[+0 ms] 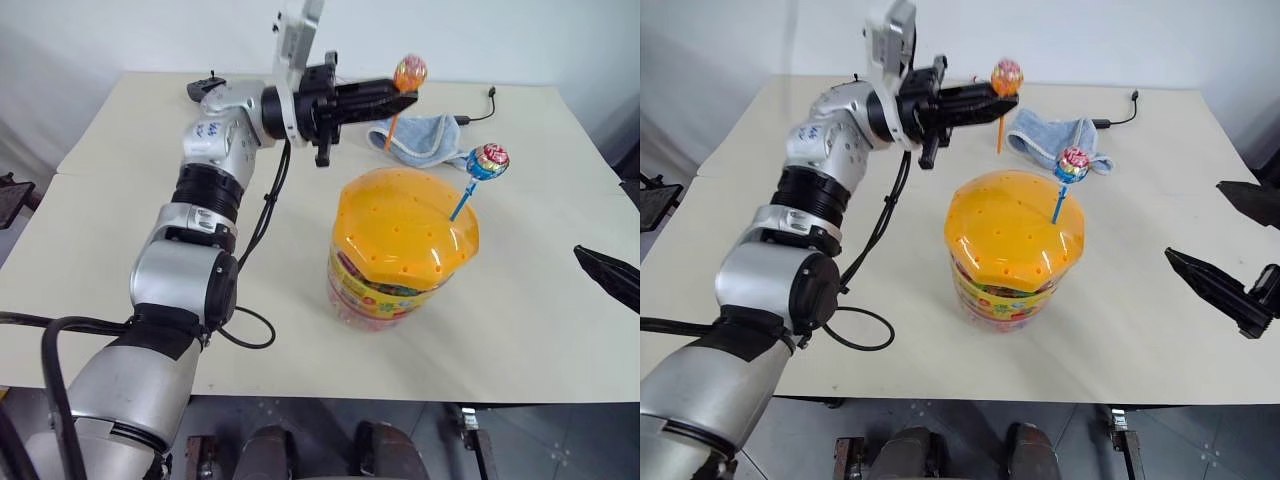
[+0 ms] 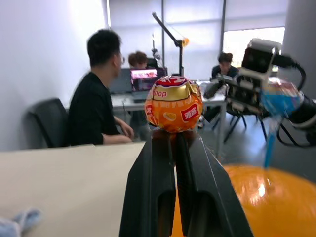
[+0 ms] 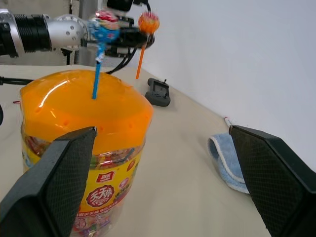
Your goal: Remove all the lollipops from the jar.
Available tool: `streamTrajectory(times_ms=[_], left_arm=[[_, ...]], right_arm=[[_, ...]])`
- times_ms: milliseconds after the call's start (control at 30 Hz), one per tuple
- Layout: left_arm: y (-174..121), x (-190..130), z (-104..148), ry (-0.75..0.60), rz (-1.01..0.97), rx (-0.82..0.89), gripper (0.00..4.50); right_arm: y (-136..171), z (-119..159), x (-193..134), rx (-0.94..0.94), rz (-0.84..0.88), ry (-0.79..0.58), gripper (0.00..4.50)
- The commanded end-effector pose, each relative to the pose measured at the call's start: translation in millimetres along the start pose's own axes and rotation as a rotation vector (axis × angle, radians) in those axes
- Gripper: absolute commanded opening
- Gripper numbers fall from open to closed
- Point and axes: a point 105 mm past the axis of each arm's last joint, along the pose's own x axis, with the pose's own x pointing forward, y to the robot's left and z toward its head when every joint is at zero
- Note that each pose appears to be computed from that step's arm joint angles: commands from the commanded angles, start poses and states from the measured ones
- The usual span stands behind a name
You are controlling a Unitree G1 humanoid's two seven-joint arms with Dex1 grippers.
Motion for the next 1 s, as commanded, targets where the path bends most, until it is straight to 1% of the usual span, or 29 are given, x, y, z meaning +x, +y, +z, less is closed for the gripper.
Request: streamTrajectory(times_ms=[33, 200, 233, 267, 300, 333, 400, 500, 567, 700, 767, 867, 1000], left_arm=[[6.9, 0.7, 37.8, -0.023, 0.069, 0.088, 0.02], [27.6, -21.0, 36.3, 0.112, 0.289, 0.027, 0.02], [34.9, -42.0, 17.3, 0.291, 0.395, -0.031, 0.02], [38.6, -60.7, 4.2, 0.421, 0.479, -0.072, 0.02], [39.4, -73.4, -3.5, 0.505, 0.532, -0.099, 0.02], [32.1, -100.3, -18.6, 0.623, 0.576, -0.15, 0.02], [13.5, -141.4, -44.4, 0.794, 0.652, -0.28, 0.02], [-13.2, -181.0, -68.5, 0.938, 0.766, -0.425, 0.02], [-29.6, -194.9, -79.8, 0.997, 0.804, -0.489, 0.02], [-62.4, -210.4, -101.5, 1.085, 0.845, -0.607, 0.02], [-74.2, -216.7, -107.7, 1.119, 0.859, -0.639, 0.02], [-85.5, -219.2, -104.2, 1.101, 0.881, -0.694, 0.79], [-92.9, -220.6, -95.5, 1.095, 0.884, -0.7, 2.04]], right_arm=[[-2.9, 7.1, 0.2, -0.033, 0.001, -0.025, 4.5], [-4.7, 6.4, 1.9, -0.029, 0.016, -0.024, 4.5], [-5.4, 5.1, 2.2, -0.025, 0.021, -0.02, 4.5], [-6.0, 4.1, 2.3, -0.022, 0.025, -0.018, 4.5], [-6.1, 3.8, 2.2, -0.021, 0.028, -0.017, 4.5], [-8.0, 2.5, 3.3, -0.019, 0.029, -0.015, 4.5], [-10.5, -0.9, 6.0, -0.014, 0.037, -0.01, 4.5], [-12.1, -5.0, 8.7, -0.005, 0.05, -0.005, 4.5], [-13.5, -6.5, 9.9, -0.002, 0.056, -0.007, 4.5], [-15.9, -9.7, 14.7, 0.007, 0.076, -0.011, 4.5], [-17.0, -10.9, 17.0, 0.01, 0.084, -0.012, 4.5], [-17.4, -12.0, 19.8, 0.013, 0.098, -0.012, 4.5], [-18.4, -12.3, 20.8, 0.016, 0.107, -0.008, 4.5]])
